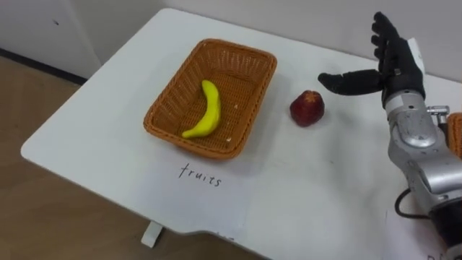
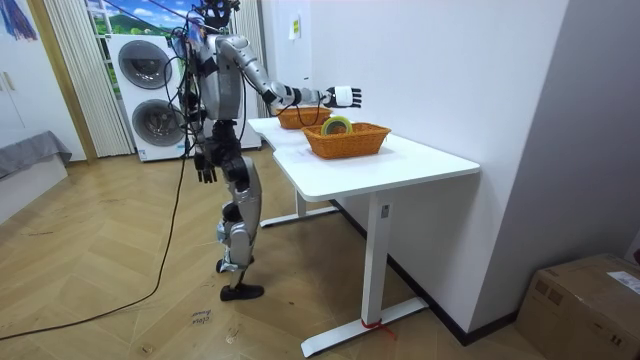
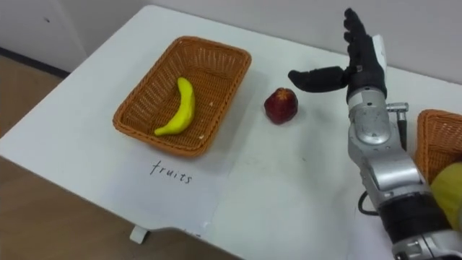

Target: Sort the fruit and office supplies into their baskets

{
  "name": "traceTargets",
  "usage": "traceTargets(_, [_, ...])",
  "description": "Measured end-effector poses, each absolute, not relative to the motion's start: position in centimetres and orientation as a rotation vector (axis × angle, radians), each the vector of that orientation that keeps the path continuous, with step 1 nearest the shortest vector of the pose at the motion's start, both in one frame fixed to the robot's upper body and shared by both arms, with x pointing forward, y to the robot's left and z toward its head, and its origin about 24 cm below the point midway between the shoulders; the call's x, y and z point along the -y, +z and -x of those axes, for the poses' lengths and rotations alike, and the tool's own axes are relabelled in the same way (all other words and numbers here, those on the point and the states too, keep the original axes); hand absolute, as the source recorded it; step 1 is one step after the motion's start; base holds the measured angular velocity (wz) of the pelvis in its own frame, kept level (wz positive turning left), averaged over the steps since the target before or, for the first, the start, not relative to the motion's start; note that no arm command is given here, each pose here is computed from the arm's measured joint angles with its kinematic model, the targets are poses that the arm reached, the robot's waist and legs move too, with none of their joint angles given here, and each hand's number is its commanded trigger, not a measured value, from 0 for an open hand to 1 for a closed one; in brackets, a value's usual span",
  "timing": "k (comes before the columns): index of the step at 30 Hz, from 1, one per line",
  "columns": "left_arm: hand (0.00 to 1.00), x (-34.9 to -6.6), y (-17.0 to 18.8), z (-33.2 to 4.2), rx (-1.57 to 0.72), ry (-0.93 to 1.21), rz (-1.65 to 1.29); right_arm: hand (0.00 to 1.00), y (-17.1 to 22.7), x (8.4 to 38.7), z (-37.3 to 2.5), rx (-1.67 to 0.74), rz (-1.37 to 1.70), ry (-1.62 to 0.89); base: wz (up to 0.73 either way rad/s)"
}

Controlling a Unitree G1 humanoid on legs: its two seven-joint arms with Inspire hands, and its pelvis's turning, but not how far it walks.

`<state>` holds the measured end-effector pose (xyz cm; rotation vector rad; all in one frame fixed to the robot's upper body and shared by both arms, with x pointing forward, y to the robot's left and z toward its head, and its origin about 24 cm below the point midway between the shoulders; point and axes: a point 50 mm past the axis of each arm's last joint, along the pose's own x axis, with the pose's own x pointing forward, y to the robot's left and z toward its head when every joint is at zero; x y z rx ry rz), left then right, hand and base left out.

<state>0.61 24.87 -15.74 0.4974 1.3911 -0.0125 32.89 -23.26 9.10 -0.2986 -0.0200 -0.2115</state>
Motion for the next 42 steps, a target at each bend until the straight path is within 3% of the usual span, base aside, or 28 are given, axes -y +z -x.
traceTargets(25, [0.00,-24.8,-15.9,-0.1,-1.414,0.005,-0.456,0.00,9.9,21.9,-33.4,0.056,0.203,-0.164,-0.02])
traceTargets(42, [0.00,-24.6,-15.9,0.1,-1.417,-0.007,-0.472,0.00,6.4,19.8,-32.6,-0.066,0.161,0.004,0.04])
